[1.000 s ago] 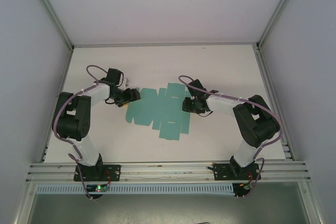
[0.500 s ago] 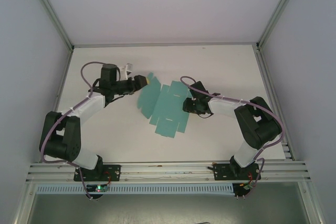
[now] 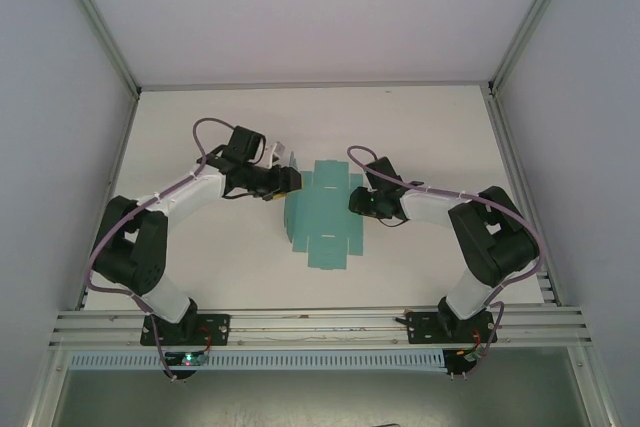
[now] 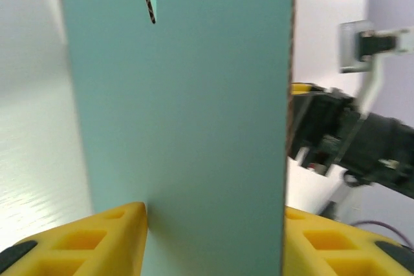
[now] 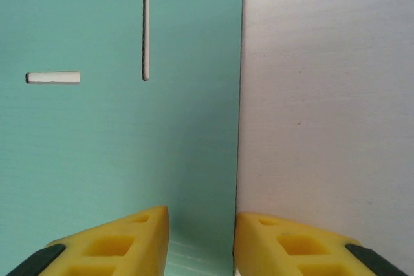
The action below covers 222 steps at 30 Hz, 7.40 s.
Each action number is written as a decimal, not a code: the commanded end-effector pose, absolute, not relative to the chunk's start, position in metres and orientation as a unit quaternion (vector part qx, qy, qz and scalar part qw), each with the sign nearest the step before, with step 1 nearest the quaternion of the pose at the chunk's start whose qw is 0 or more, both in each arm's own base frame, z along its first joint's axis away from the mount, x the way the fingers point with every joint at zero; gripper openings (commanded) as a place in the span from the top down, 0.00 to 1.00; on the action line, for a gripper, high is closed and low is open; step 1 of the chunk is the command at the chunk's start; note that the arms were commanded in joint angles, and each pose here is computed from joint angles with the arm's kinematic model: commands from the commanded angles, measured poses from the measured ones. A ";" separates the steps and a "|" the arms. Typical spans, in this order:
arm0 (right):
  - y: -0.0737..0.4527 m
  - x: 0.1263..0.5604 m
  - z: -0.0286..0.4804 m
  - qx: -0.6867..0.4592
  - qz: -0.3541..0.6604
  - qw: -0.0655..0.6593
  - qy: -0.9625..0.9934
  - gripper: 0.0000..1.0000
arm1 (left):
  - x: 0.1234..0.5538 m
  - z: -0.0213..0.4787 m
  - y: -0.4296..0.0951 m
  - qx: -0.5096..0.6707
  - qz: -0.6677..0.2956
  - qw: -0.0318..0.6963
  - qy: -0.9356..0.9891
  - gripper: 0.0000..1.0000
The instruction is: Assemble paper box
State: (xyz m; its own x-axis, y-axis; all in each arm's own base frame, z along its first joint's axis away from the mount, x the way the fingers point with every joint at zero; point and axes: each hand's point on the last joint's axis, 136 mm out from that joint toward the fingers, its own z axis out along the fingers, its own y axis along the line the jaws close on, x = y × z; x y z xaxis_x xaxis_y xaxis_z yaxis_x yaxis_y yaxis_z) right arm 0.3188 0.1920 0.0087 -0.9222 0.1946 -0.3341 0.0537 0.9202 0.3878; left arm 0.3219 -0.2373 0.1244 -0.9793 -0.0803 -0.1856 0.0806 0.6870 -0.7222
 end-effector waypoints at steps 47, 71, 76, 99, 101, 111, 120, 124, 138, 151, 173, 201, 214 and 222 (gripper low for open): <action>0.153 0.264 0.242 -0.126 0.498 0.418 0.749 0.55 | 0.219 0.347 -0.222 0.196 -0.509 0.407 0.732 1.00; 0.157 0.276 0.227 -0.118 0.368 0.449 0.806 1.00 | 0.249 0.309 -0.227 0.150 -0.491 0.371 0.774 1.00; 0.127 0.295 0.209 -0.123 0.060 0.492 0.860 1.00 | 0.261 0.284 -0.223 0.114 -0.471 0.355 0.800 1.00; 0.197 0.334 0.162 -0.435 -0.157 0.478 0.746 1.00 | 0.272 0.088 -0.148 -0.106 -0.204 0.196 0.953 0.23; 0.200 0.338 0.163 -0.457 -0.183 0.498 0.714 1.00 | 0.272 0.098 -0.148 -0.100 -0.204 0.205 0.952 0.00; 0.220 0.350 0.154 -0.552 -0.270 0.498 0.612 1.00 | 0.316 0.228 -0.174 -0.060 -0.270 0.292 0.916 0.00; 0.241 0.359 0.163 -0.565 -0.327 0.516 0.554 1.00 | 0.361 0.269 -0.232 -0.001 -0.358 0.258 0.897 0.00; 0.245 0.359 0.166 -0.565 -0.317 0.523 0.554 1.00 | 0.368 0.257 -0.249 0.015 -0.381 0.224 0.897 0.00; 0.240 0.360 0.172 -0.539 -0.299 0.539 0.573 1.00 | 0.355 0.191 -0.265 0.019 -0.397 0.119 0.910 0.22; 0.255 0.345 0.169 -0.535 -0.249 0.565 0.577 1.00 | 0.355 0.175 -0.279 -0.004 -0.439 0.104 0.892 0.38; 0.256 0.329 0.157 -0.524 -0.215 0.573 0.593 1.00 | 0.373 0.183 -0.278 -0.064 -0.469 0.159 0.866 0.86; 0.207 0.323 0.211 -0.493 0.018 0.581 0.648 1.00 | 0.353 0.165 -0.176 0.063 -0.458 0.300 0.834 0.15; 0.198 0.328 0.219 -0.458 0.039 0.598 0.657 1.00 | 0.307 0.168 -0.232 0.212 -0.520 0.274 0.781 0.27; 0.204 0.323 0.220 -0.454 0.068 0.603 0.653 1.00 | 0.315 0.161 -0.247 0.211 -0.526 0.255 0.783 0.37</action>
